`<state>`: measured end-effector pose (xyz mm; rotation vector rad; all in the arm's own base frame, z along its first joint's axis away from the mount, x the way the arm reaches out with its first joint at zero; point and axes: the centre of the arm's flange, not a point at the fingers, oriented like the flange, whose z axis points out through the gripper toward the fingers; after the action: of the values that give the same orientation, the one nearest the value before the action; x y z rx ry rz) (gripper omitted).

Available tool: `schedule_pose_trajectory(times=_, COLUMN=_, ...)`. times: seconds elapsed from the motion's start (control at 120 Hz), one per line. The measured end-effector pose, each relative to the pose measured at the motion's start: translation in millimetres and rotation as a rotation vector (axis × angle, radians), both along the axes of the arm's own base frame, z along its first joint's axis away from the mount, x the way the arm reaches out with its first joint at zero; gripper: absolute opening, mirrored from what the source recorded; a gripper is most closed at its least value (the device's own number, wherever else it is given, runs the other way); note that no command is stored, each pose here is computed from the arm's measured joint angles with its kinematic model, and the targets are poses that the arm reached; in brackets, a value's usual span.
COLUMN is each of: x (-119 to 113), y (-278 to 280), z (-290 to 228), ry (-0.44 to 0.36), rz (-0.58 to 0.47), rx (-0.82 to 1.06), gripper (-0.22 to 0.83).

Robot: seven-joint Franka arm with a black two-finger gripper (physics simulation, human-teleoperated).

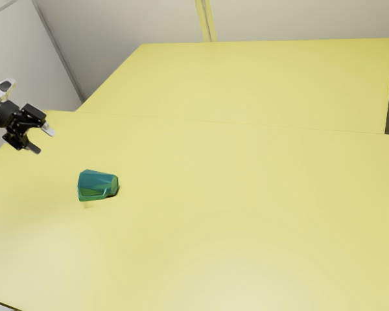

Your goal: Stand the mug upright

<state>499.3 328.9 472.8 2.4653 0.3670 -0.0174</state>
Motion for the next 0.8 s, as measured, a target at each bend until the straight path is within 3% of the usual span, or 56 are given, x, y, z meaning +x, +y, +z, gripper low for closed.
schedule_pose_trajectory(times=0.133, x=-2.6, y=13.3, z=-47.1, ry=-0.030, rz=0.017, rx=-0.076, gripper=0.62)
schedule_pose_trajectory(times=0.442, x=22.3, y=25.0, z=-141.4, ry=-0.115, rz=0.047, rx=-0.147, gripper=0.61)
schedule_pose_trajectory(times=0.8, x=27.3, y=3.0, z=-188.6, ry=-0.186, rz=0.048, rx=-0.272, gripper=0.61)
